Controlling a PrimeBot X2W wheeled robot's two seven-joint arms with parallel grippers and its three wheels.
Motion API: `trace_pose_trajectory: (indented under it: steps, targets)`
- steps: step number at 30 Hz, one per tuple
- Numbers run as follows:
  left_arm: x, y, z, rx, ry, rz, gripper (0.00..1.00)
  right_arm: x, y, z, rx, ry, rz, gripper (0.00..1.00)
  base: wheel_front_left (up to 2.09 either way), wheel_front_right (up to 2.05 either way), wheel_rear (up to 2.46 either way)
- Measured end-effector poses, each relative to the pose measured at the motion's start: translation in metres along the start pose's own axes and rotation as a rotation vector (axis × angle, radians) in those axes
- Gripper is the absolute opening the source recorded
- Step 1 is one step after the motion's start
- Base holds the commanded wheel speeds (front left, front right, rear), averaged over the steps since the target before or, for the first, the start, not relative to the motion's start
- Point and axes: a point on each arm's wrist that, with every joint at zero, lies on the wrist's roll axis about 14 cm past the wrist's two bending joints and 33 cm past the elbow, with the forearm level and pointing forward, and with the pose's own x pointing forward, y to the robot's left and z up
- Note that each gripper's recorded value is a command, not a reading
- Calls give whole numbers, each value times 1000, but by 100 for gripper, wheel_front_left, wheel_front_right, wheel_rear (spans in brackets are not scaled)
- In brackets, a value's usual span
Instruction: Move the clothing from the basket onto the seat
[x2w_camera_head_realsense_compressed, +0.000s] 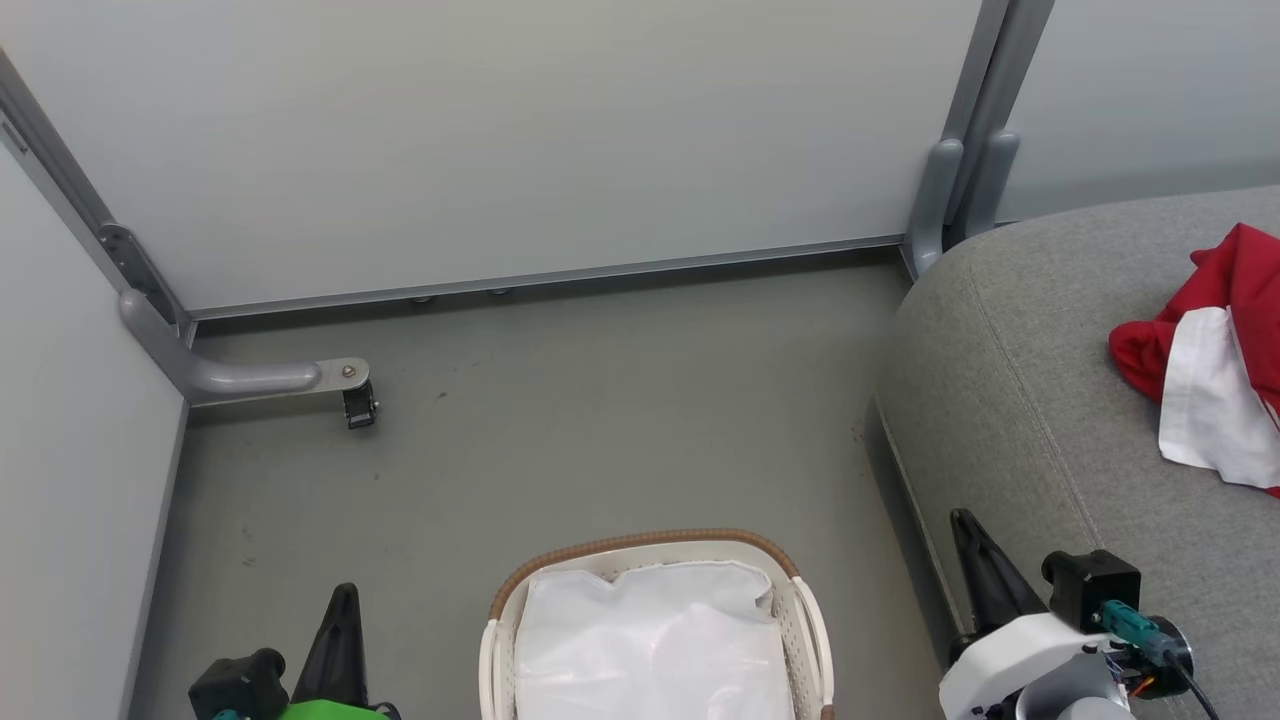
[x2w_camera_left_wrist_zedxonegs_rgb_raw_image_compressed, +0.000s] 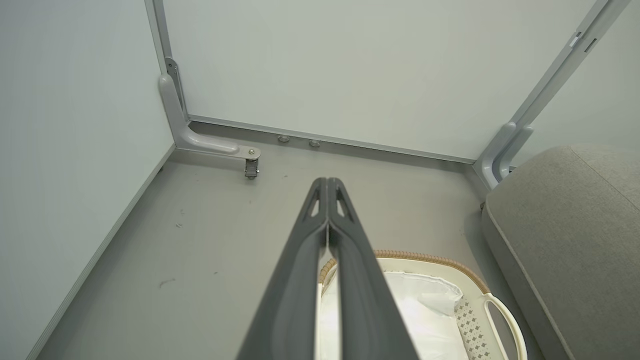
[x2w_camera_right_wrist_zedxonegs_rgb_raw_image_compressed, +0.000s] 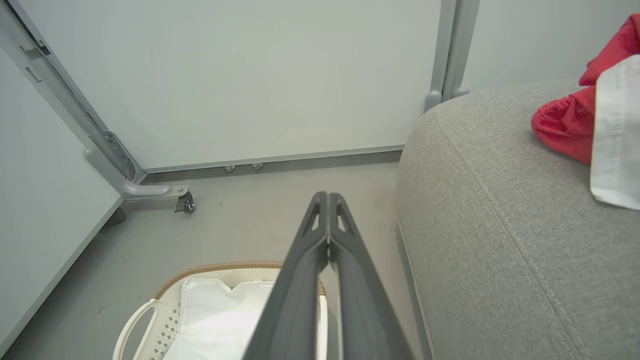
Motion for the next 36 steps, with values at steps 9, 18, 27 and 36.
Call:
trace_pose_trajectory:
  steps: [9, 18, 27, 36]
  targets:
    - [2, 7, 2, -148, 6, 39, 0, -1, -13, 2, 165, 1, -60, 0, 0, 0, 0]
    - [5, 11, 7, -291, 2, 65, 0, -1, -22, 5, 318, -4, -103, 0, 0, 0, 0]
    - [11, 12, 15, -421, -14, 72, 0, -2, -30, 8, 458, -14, -134, 0, 0, 0, 0]
    - [15, 13, 22, -535, -24, 74, 0, -3, -37, 11, 584, -26, -156, 0, 0, 0, 0]
